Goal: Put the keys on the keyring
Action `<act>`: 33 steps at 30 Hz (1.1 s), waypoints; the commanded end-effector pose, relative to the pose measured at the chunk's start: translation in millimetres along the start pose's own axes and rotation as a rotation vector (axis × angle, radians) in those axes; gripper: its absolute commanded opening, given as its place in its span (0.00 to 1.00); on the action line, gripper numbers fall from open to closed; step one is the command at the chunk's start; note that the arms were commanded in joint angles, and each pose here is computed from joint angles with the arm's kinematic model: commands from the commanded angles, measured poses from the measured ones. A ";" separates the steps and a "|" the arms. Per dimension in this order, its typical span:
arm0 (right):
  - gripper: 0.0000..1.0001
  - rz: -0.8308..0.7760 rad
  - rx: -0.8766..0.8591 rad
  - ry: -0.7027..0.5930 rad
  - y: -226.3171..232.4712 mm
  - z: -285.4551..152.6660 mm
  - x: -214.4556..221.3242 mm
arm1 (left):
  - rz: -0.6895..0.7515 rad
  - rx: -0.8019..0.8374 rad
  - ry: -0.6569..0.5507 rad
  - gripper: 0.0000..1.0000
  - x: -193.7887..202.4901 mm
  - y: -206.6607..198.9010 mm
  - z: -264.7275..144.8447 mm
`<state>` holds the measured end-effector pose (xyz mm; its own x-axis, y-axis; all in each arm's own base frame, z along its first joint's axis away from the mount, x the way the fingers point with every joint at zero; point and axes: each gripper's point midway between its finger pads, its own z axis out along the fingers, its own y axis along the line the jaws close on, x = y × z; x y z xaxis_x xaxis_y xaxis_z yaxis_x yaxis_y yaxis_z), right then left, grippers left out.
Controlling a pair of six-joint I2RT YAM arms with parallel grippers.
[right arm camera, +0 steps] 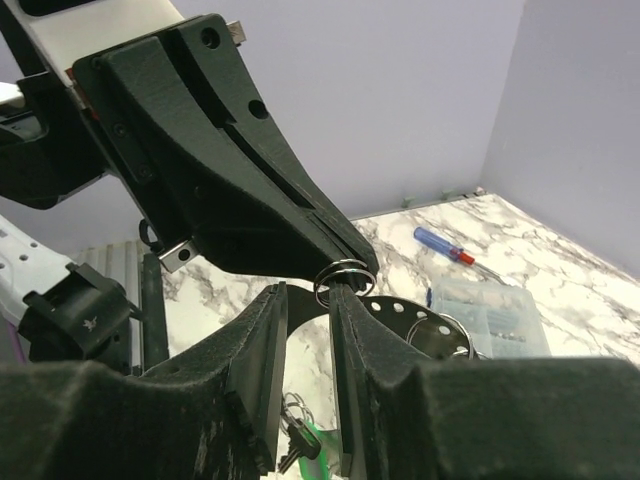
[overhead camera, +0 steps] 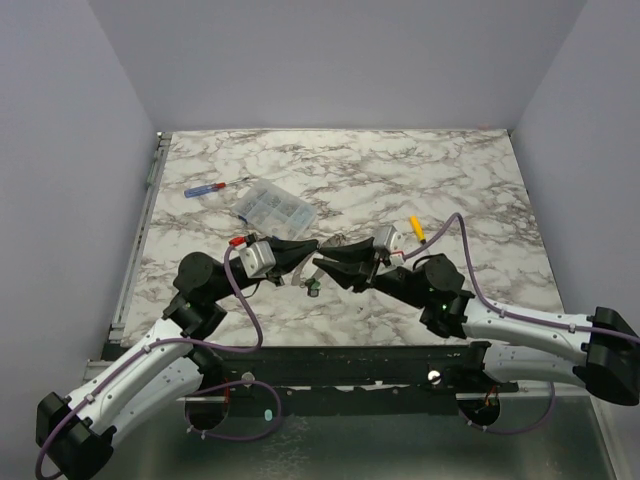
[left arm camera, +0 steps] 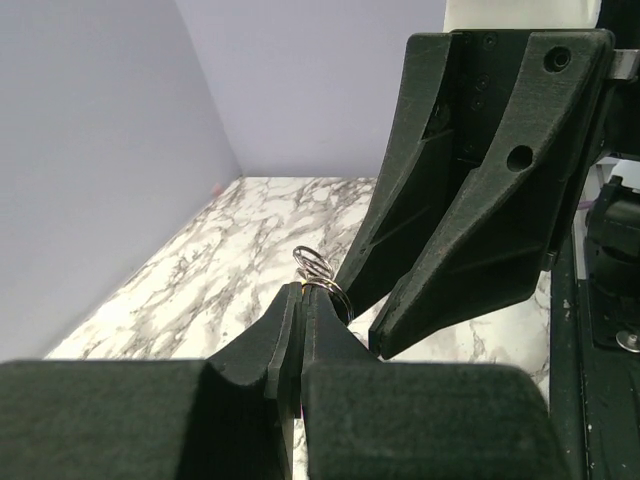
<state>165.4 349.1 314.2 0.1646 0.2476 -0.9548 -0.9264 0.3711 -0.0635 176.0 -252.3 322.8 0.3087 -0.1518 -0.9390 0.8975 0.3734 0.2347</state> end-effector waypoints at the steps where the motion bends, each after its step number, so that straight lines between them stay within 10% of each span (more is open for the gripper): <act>1: 0.32 0.002 0.111 0.010 -21.8 6.9 -3.8 | 0.044 -0.014 -0.043 0.00 -16.5 2.4 -1.1; 16: 0.01 -0.032 0.099 -0.011 -22.3 16.5 -8.2 | 0.050 -0.006 -0.047 0.00 -17.8 0.3 -2.2; 27: 0.01 -0.239 -0.043 0.008 -2.3 -12.1 1.2 | 0.079 -0.043 -0.060 0.01 -25.2 5.2 -7.4; 33: 0.01 -0.368 -0.185 0.046 17.3 -30.4 11.3 | 0.071 -0.006 -0.049 0.30 -38.9 -2.5 -11.2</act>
<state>158.3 333.2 297.1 0.3699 0.1185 -0.9215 -0.8812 0.3590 -0.3076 169.4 -237.9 343.0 0.3850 -0.1682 -0.9075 0.8590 0.4248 0.2857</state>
